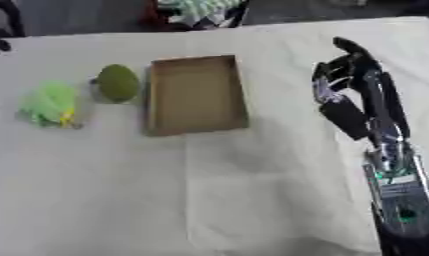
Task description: Pick up objects on the table and place them in the box.
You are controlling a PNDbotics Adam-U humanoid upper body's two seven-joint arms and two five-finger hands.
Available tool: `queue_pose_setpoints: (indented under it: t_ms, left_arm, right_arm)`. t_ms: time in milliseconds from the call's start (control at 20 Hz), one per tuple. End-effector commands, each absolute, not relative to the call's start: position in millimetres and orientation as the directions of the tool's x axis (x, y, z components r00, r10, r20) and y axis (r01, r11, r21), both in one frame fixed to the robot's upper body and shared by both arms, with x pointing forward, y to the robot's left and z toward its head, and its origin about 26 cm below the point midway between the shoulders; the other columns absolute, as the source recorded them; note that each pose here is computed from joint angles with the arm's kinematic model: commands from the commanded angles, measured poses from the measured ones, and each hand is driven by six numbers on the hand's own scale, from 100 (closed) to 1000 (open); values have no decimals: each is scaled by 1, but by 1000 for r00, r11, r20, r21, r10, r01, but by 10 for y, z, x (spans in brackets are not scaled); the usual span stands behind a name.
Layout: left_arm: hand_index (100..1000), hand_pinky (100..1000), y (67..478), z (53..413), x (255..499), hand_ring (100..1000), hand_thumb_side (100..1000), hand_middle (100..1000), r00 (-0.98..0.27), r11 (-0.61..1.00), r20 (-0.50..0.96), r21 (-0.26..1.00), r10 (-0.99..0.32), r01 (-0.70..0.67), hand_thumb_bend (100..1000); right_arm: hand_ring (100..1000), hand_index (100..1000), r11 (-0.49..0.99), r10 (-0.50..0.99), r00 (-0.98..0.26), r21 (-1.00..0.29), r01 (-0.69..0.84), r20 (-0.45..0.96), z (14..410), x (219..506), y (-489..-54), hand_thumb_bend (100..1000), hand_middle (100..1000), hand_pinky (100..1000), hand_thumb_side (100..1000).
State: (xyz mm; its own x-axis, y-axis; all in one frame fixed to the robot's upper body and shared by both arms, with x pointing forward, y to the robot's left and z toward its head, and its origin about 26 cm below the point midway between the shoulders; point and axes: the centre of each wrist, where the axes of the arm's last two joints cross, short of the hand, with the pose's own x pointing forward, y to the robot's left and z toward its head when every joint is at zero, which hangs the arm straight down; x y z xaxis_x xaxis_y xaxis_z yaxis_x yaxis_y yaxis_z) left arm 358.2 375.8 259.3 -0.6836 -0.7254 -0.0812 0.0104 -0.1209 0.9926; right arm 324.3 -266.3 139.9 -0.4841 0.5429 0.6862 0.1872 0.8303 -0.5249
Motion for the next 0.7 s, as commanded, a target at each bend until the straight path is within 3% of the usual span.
queue_pose_setpoints:
  t_ms: [50,700]
  left_arm:
    - [970,790,3806,2691,3618,807,604,833,-672,-161,-115,987,-731,5,506]
    - [977,786,3778,2657,3888,818,614,842,-669,-227,-148,973,-729,32,567]
  right_arm:
    - [584,915,816,562,-499,-543,199,660,1475,3243,-2698,100,581,513,566]
    - [584,915,817,560,-495,-544,194,664,1457,3243,-2700,100,580,512,569]
